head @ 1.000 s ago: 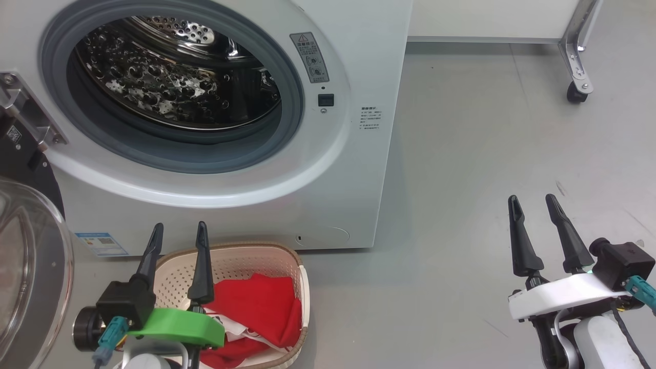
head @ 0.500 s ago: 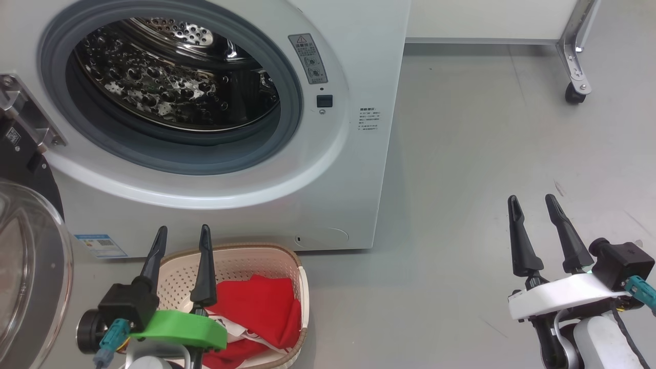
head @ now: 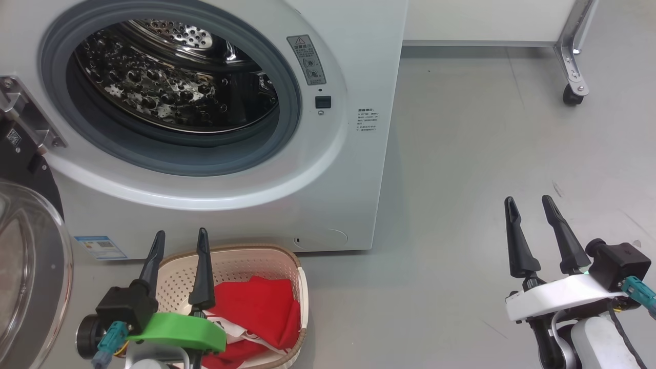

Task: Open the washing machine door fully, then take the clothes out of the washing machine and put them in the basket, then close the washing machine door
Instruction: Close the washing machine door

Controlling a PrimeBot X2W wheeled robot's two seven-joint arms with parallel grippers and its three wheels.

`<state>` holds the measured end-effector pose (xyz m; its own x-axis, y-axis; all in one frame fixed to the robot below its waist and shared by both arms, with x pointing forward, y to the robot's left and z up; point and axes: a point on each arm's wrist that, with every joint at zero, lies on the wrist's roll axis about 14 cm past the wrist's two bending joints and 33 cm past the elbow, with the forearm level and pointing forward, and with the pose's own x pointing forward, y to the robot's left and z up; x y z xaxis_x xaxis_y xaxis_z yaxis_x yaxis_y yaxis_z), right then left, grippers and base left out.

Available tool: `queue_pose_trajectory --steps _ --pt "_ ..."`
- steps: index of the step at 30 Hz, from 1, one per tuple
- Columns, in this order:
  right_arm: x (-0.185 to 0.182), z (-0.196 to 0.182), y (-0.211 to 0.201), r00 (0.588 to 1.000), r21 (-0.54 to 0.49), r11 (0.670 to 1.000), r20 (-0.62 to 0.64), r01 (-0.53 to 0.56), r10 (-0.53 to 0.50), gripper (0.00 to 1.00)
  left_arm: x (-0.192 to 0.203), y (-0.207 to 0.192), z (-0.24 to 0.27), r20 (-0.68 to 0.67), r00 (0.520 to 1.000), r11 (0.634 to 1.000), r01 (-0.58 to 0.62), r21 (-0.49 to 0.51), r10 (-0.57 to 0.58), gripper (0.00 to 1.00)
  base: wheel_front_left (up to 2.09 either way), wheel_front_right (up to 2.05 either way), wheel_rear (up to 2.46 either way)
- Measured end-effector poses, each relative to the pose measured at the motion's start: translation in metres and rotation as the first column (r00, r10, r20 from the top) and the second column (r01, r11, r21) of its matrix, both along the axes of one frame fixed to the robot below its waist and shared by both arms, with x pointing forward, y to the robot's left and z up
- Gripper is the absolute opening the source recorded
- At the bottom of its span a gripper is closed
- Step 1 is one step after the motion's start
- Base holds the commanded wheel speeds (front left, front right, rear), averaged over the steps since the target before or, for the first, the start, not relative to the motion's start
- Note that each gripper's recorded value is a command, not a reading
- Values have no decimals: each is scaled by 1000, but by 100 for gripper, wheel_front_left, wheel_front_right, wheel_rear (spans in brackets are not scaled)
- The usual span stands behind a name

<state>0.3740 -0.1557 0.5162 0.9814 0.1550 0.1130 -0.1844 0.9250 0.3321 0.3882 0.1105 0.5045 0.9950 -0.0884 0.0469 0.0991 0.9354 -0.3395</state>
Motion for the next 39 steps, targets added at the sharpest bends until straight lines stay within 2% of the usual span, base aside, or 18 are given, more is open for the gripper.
queue_pose_trajectory --steps 39 --pt "1 -4 5 1000 5 1000 -13 -11 11 100 0 4 -6 -17 1000 1000 -13 18 13 100 -94 94 0"
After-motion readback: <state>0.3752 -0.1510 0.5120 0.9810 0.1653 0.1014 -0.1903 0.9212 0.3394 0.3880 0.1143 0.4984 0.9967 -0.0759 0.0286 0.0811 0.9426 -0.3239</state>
